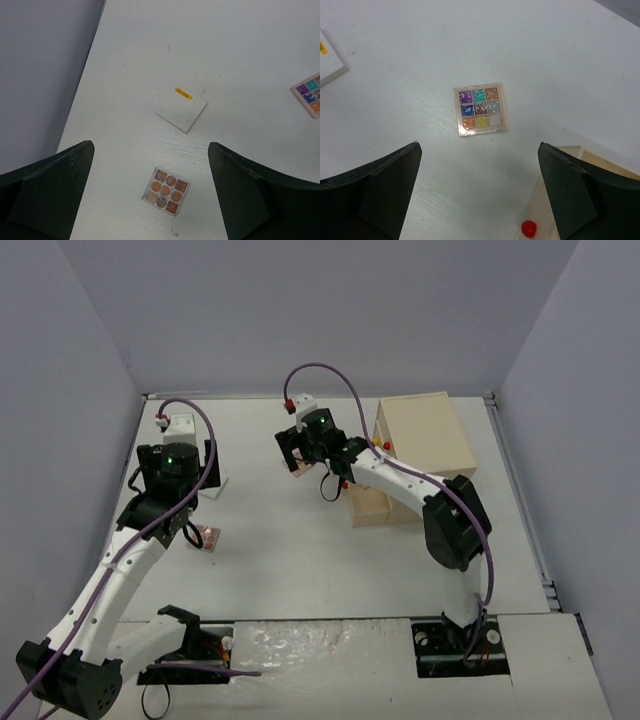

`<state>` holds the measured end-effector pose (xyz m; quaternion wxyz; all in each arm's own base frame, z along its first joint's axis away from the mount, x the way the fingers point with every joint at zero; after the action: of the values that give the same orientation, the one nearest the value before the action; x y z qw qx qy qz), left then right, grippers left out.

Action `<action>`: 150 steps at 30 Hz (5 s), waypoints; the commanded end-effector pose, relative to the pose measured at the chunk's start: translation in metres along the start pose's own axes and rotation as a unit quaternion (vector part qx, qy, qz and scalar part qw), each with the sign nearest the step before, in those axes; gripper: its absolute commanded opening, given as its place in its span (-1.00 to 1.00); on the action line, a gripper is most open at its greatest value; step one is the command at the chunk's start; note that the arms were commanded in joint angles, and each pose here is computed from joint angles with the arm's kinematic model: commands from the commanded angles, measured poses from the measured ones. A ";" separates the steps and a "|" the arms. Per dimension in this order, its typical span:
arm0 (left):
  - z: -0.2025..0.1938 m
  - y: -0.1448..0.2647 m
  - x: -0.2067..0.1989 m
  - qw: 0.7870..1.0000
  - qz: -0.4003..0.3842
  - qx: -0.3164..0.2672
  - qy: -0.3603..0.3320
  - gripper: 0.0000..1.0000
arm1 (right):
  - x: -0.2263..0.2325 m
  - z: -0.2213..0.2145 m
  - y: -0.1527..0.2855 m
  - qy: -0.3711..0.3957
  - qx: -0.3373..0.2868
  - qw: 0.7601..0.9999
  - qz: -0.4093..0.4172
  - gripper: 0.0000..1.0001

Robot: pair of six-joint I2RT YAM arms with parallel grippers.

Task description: Organize the makeup

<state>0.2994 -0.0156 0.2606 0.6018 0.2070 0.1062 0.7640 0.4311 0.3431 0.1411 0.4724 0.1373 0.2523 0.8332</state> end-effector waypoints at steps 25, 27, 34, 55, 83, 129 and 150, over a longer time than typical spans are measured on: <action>0.025 0.003 -0.001 0.999 -0.010 -0.036 0.024 0.94 | -0.010 -0.071 -0.119 0.020 0.035 0.998 0.045 0.99; 0.026 0.003 -0.001 0.999 -0.010 -0.036 0.024 0.94 | -0.007 -0.071 -0.118 0.022 0.036 0.997 0.059 0.94; 0.025 0.002 -0.001 0.999 -0.010 -0.036 0.024 0.94 | 0.019 -0.080 -0.101 0.026 0.058 0.991 0.117 0.29; 0.023 0.000 -0.002 0.999 -0.011 -0.031 0.025 0.94 | -0.003 0.002 0.041 -0.048 -0.054 0.997 -0.025 -0.75; 0.018 -0.005 -0.007 0.999 -0.016 -0.020 0.021 0.94 | -0.112 -0.067 0.072 -0.199 -0.009 0.963 -0.180 0.15; -0.158 -0.020 -0.028 0.943 -0.012 0.286 0.169 0.94 | 0.020 -0.020 0.135 -0.039 -0.082 0.991 0.101 1.00; -0.204 -0.058 -0.050 0.888 -0.136 0.421 0.124 0.94 | 0.013 -0.043 0.153 -0.056 -0.111 0.983 0.137 1.00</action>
<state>0.2566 -0.0085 0.0372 0.4878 0.3512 0.5112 0.6143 0.2836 0.2753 0.1534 0.3797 0.1871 0.1737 0.8892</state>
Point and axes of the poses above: each gripper's point midway between its finger pads, its own y axis back along the fingers, its own x axis along the line the jaws close on, z = x × y, the point moved 1 cm from there along y, back along the fingers, and after that the axes turned 3 degrees about -y, right-handed, at the moved point
